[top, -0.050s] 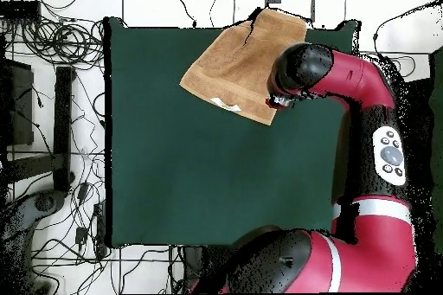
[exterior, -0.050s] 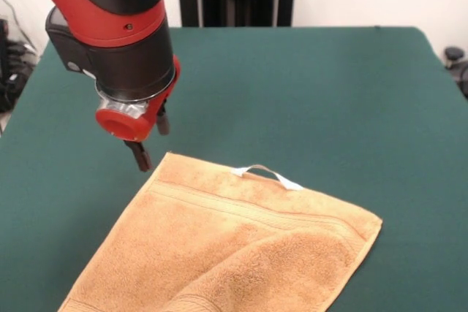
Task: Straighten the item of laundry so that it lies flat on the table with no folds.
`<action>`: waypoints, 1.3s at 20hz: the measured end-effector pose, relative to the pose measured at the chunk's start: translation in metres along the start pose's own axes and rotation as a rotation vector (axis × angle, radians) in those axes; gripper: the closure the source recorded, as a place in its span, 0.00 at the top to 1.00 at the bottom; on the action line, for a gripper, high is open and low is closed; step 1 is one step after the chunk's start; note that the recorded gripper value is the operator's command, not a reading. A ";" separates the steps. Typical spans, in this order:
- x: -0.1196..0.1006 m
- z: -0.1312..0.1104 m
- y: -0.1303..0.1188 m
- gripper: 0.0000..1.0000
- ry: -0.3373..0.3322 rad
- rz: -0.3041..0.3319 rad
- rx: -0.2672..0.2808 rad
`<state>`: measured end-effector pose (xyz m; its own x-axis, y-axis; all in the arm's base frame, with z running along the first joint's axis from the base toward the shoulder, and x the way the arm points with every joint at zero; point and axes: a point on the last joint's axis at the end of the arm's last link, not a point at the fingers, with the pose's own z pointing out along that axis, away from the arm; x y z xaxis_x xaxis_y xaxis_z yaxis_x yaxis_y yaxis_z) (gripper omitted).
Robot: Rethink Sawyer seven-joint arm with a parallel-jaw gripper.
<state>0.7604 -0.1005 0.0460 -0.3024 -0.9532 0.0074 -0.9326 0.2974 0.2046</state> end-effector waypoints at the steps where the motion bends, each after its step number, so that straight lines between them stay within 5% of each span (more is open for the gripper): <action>1: 0.000 0.000 0.000 1.00 0.000 0.000 -0.001; 8: 0.006 0.003 0.002 1.00 -0.008 0.008 -0.008; 20: 0.040 0.017 0.000 1.00 -0.132 0.089 0.008; 26: 0.037 0.021 0.002 1.00 -0.097 0.063 0.025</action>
<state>0.7435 -0.1339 0.0256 -0.3774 -0.9230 -0.0753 -0.9153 0.3594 0.1819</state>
